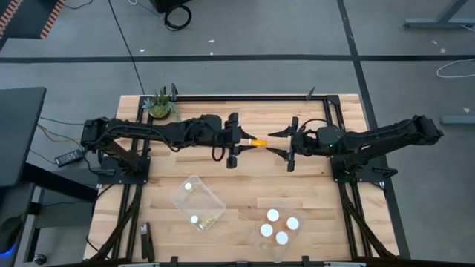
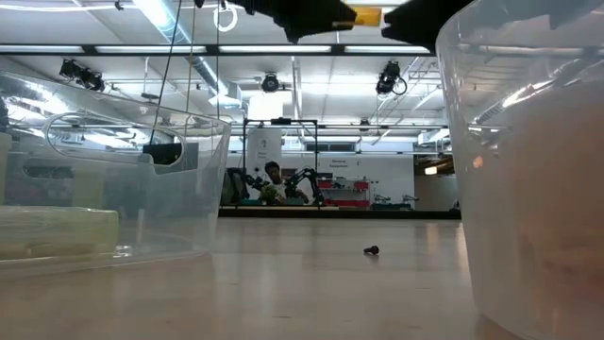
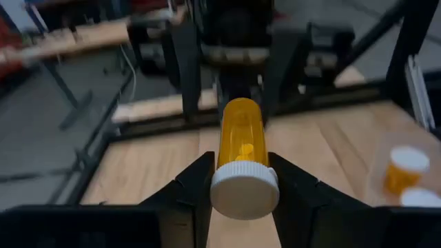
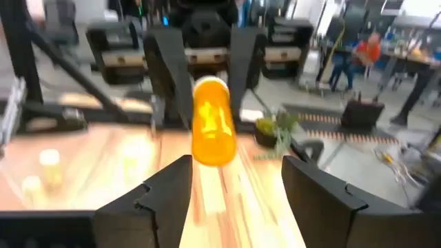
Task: Pick and place medicine bottles into bin by pill shape (circle, oval)
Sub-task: Put the small orange pill bottle into the left transparent bin
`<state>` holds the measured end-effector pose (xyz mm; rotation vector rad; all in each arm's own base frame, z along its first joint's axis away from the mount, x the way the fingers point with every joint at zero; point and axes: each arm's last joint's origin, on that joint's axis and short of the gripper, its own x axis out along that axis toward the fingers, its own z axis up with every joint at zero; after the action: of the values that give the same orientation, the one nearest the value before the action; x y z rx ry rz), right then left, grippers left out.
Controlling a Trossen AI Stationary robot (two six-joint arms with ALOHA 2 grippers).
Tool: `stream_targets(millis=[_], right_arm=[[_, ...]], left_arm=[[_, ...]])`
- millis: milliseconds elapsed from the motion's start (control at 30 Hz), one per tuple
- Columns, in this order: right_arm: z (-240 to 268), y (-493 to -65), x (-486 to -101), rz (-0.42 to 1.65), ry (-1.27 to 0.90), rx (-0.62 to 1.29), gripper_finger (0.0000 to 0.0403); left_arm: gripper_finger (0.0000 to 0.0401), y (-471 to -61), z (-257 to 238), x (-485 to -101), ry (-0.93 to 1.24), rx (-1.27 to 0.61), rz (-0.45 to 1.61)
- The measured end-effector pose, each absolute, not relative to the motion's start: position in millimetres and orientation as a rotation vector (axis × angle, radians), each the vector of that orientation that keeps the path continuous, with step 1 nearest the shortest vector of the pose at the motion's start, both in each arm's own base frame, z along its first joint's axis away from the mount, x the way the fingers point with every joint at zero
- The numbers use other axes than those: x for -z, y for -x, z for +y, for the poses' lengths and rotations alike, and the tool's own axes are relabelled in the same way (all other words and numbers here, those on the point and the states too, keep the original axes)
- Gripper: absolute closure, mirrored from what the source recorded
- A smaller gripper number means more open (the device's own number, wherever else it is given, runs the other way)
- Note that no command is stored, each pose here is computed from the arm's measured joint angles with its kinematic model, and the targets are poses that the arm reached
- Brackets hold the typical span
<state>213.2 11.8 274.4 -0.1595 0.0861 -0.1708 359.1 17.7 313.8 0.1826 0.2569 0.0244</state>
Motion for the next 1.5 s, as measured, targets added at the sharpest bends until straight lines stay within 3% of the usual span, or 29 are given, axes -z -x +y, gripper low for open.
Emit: stream_targets(millis=[333, 800, 1133, 1500], right_arm=[[2, -184, -270, 0.255, 0.131, 0.251, 0.0171], [0, -157, -274, 0.292, 0.107, 0.259, 0.0171], [0, -158, -273, 0.302, 0.109, 0.258, 0.0175], [0, -158, -273, 0.299, 0.107, 0.257, 0.0176]], left_arm=[[0.0277, -347, 17, -297, -0.071, -0.028, 0.515], [0.0273, -308, -18, -281, 0.259, 0.029, 1.098], [0.0278, -291, -52, -276, 0.493, 0.060, 1.305], [0.0280, -283, -90, -270, 0.590, -0.005, 1.393]])
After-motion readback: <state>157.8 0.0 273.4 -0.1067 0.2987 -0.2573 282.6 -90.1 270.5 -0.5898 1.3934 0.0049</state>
